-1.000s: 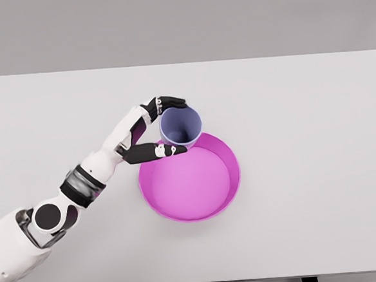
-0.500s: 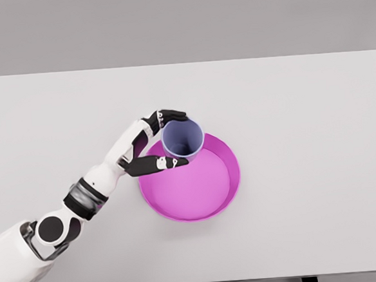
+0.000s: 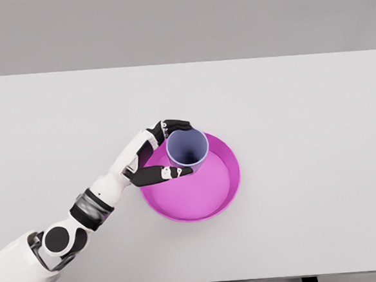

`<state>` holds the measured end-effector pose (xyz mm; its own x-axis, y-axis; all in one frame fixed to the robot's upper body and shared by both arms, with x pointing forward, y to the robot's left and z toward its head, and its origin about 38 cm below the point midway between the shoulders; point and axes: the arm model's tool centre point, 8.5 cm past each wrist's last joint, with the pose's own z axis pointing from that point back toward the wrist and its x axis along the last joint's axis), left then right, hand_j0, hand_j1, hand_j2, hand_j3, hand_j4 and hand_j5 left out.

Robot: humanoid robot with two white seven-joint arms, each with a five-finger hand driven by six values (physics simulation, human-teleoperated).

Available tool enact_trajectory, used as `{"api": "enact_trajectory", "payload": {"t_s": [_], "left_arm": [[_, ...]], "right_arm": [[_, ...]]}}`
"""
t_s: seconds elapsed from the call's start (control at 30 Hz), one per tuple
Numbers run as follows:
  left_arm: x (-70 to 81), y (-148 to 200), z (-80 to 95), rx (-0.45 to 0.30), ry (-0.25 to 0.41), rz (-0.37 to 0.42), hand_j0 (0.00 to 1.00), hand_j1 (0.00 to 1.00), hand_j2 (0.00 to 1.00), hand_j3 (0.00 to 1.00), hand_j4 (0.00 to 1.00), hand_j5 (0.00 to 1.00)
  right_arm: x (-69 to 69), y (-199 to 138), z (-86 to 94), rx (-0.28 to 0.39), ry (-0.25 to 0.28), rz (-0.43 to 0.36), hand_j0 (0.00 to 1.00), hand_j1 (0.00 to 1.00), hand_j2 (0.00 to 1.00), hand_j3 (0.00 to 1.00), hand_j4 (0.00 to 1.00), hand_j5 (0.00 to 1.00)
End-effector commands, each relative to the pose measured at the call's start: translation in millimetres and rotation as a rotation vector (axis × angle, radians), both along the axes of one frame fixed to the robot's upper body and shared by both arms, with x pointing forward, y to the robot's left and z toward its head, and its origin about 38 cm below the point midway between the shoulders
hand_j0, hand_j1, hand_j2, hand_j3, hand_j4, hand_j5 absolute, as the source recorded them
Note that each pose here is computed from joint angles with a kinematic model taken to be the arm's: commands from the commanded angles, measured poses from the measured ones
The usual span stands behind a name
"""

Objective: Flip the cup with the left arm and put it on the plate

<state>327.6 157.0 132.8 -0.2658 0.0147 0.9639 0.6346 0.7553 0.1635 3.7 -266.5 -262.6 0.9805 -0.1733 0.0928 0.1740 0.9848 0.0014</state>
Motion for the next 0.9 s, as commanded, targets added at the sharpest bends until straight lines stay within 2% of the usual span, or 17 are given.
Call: {"api": "enact_trajectory", "payload": {"t_s": [0.0, 0.73, 0.87], "left_arm": [[-1.4, -0.5, -1.4, -0.003, 0.004, 0.001, 0.73, 0.73, 0.73, 0.73, 0.73, 0.73], [-13.7, -6.8, -14.0, -0.038, 0.045, 0.004, 0.76, 0.76, 0.76, 0.76, 0.76, 0.76], [-13.8, -6.0, -13.8, -0.041, 0.042, 0.005, 0.81, 0.81, 0.81, 0.81, 0.81, 0.81]], "right_arm": [[1.1, 0.0, 0.0, 0.000, -0.003, 0.000, 1.00, 1.00, 1.00, 1.00, 1.00, 1.00], [0.1, 0.0, 0.0, 0.000, -0.001, 0.000, 1.00, 1.00, 1.00, 1.00, 1.00, 1.00], [0.9, 0.0, 0.0, 0.000, -0.001, 0.000, 1.00, 1.00, 1.00, 1.00, 1.00, 1.00]]}}
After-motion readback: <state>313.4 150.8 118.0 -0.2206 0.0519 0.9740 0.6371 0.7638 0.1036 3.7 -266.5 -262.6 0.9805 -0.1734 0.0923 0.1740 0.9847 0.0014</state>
